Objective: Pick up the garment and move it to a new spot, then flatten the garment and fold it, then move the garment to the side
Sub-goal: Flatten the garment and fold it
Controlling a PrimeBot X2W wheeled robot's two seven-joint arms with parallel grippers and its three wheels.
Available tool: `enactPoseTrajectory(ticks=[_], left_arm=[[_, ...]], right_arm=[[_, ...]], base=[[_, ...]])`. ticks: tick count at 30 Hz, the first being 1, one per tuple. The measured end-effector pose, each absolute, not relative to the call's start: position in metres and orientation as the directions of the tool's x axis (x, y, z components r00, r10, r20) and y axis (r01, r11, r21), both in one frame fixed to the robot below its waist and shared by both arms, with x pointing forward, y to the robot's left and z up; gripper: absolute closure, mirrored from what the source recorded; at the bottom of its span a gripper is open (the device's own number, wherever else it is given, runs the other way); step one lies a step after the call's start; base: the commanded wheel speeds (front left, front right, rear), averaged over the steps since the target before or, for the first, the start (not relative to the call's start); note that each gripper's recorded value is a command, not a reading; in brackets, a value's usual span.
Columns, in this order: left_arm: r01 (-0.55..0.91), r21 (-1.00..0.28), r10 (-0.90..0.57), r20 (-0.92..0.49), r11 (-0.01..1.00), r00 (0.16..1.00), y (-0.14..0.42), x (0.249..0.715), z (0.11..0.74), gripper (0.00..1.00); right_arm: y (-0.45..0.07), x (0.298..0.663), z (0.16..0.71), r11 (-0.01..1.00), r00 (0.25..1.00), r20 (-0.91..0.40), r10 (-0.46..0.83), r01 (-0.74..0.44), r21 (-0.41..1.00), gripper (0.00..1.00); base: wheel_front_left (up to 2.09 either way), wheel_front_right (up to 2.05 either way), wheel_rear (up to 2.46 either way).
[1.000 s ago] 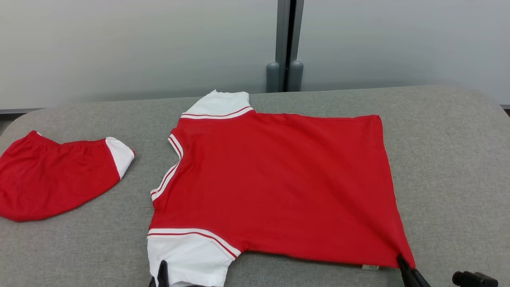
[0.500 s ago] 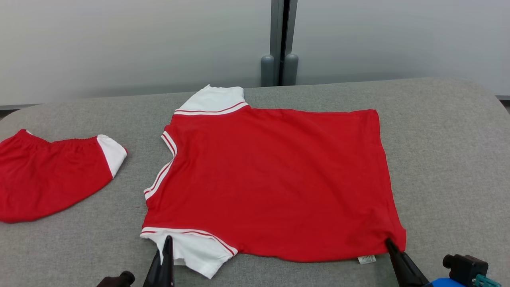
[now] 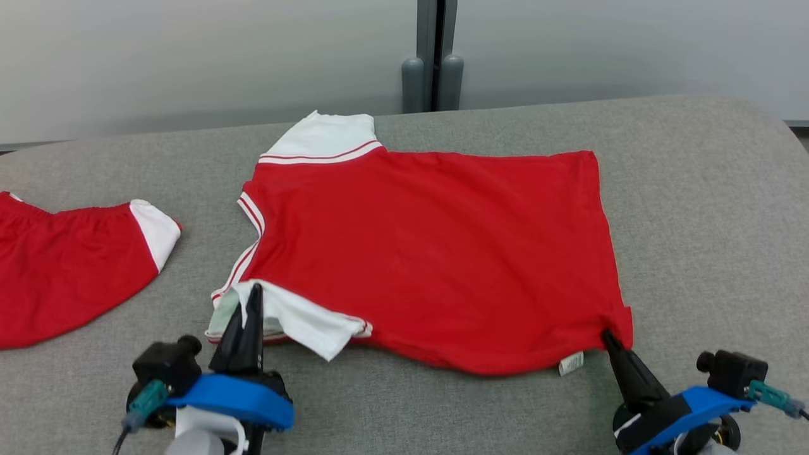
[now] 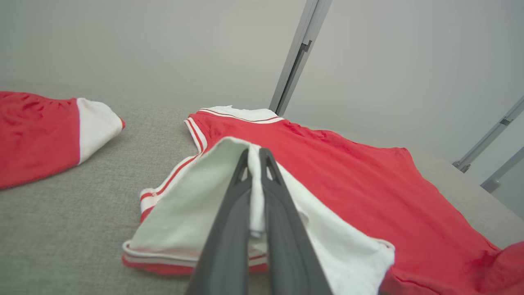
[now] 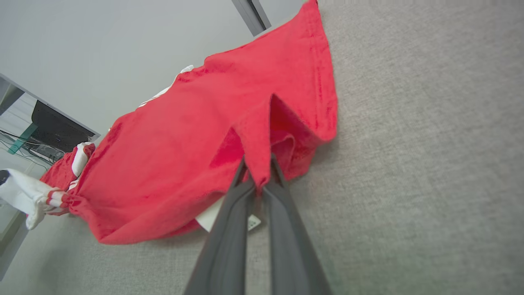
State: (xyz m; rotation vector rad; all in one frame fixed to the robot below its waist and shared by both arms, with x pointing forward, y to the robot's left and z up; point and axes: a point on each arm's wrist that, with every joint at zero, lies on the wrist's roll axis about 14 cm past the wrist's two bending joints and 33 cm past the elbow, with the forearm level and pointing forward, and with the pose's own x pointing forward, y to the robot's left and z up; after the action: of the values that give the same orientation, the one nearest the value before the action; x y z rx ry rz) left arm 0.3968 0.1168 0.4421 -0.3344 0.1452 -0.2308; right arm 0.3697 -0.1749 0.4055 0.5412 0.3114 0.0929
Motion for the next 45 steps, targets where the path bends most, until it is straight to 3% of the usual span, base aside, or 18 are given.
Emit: enactPoseTrajectory(ticks=[15,16,17,18,19,28,45], left_arm=[[0.233,-0.301,-0.285,-0.142,0.925,0.948,0.11,0.459,0.432,1.0],[0.233,-0.298,-0.288,-0.154,0.925,0.945,0.109,0.461,0.428,1.0],[0.232,-0.298,-0.289,-0.163,0.926,0.943,0.108,0.463,0.426,0.98],[0.231,-0.297,-0.288,-0.166,0.927,0.943,0.108,0.465,0.425,0.55],[0.23,-0.295,-0.286,-0.164,0.927,0.944,0.109,0.469,0.426,0.0],[0.186,-0.283,-0.232,-0.138,0.941,0.963,0.126,0.468,0.435,0.0],[0.108,-0.214,-0.18,-0.35,0.971,0.919,0.158,0.408,0.369,0.0]], right_arm=[[-0.178,0.425,0.416,0.838,0.96,-0.235,0.155,-0.002,0.546,1.0],[-0.178,0.428,0.416,0.844,0.959,-0.237,0.157,-0.006,0.536,0.58],[-0.178,0.43,0.415,0.849,0.959,-0.237,0.157,-0.009,0.528,0.0],[-0.177,0.432,0.415,0.853,0.959,-0.236,0.16,-0.014,0.521,0.0],[-0.176,0.434,0.414,0.862,0.957,-0.24,0.166,-0.022,0.507,0.0],[-0.193,0.438,0.419,0.935,0.959,-0.233,0.163,-0.075,0.347,0.0],[-0.19,0.419,0.38,0.971,0.919,-0.361,0.16,-0.08,0.226,0.0]], base=[[0.0,0.0,0.0],[0.0,0.0,0.0],[0.0,0.0,0.0],[0.0,0.0,0.0],[0.0,0.0,0.0],[0.0,0.0,0.0],[0.0,0.0,0.0]])
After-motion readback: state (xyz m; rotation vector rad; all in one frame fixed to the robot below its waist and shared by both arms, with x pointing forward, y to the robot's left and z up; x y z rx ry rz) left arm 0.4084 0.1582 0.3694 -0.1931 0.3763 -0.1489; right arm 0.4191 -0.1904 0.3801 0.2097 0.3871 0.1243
